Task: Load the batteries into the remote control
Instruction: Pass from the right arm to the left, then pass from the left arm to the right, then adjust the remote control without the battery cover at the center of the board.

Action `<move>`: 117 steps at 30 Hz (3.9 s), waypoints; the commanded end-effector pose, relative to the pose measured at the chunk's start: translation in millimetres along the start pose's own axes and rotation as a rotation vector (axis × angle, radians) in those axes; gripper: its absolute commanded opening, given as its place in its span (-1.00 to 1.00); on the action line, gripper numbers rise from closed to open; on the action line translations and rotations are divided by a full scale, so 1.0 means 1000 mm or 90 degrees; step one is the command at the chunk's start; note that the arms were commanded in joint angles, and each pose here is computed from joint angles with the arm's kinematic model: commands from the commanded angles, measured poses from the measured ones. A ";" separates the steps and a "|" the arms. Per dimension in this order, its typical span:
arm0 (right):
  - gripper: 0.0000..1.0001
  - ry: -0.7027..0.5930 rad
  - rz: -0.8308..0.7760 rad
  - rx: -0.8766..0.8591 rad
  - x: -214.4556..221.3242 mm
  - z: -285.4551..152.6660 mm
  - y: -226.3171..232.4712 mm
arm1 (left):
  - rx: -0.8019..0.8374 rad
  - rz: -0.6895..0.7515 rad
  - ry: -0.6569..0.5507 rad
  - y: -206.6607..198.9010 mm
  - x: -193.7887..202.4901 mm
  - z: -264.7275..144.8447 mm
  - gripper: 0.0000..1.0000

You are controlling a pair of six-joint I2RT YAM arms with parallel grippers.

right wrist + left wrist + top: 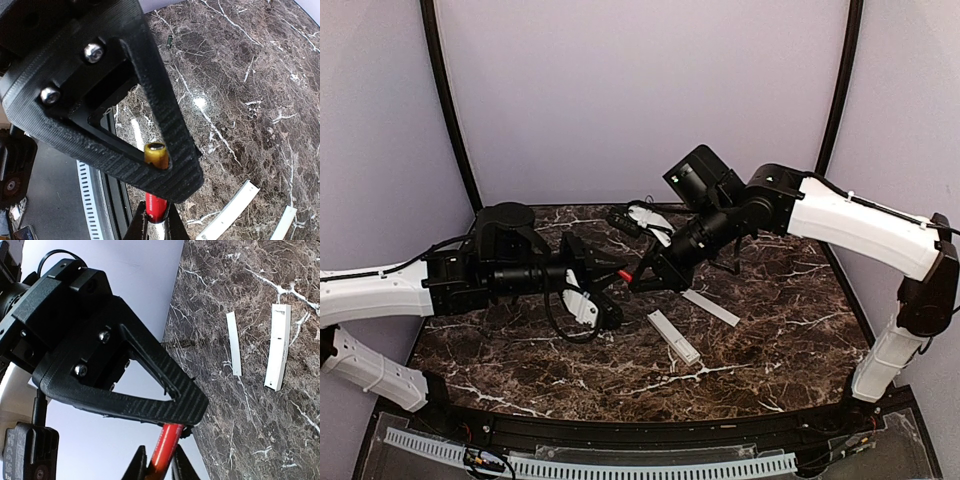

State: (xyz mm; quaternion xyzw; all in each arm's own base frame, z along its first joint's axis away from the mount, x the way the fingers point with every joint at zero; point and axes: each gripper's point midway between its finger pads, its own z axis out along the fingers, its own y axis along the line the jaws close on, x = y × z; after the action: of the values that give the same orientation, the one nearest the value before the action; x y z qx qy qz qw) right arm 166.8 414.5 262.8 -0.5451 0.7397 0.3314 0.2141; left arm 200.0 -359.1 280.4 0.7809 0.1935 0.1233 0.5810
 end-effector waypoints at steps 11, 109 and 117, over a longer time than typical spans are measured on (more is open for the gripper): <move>-0.52 -0.101 -0.019 0.039 -0.024 -0.030 0.001 | -0.013 -0.153 -0.025 0.000 -0.009 -0.006 -1.00; -1.00 -0.227 0.421 0.219 0.137 -0.088 -0.098 | 0.642 -0.424 -0.004 -0.230 0.032 0.150 -0.01; -1.00 -0.219 0.430 0.190 0.134 -0.075 -0.099 | 0.631 -0.475 0.071 -0.240 0.022 0.126 -0.37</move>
State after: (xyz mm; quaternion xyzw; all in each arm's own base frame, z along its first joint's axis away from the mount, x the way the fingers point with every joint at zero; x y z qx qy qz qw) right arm 218.0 246.0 196.2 -0.1716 0.8758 0.3437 0.2922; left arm 250.8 -421.0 23.9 0.8495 0.4645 -0.1745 0.1789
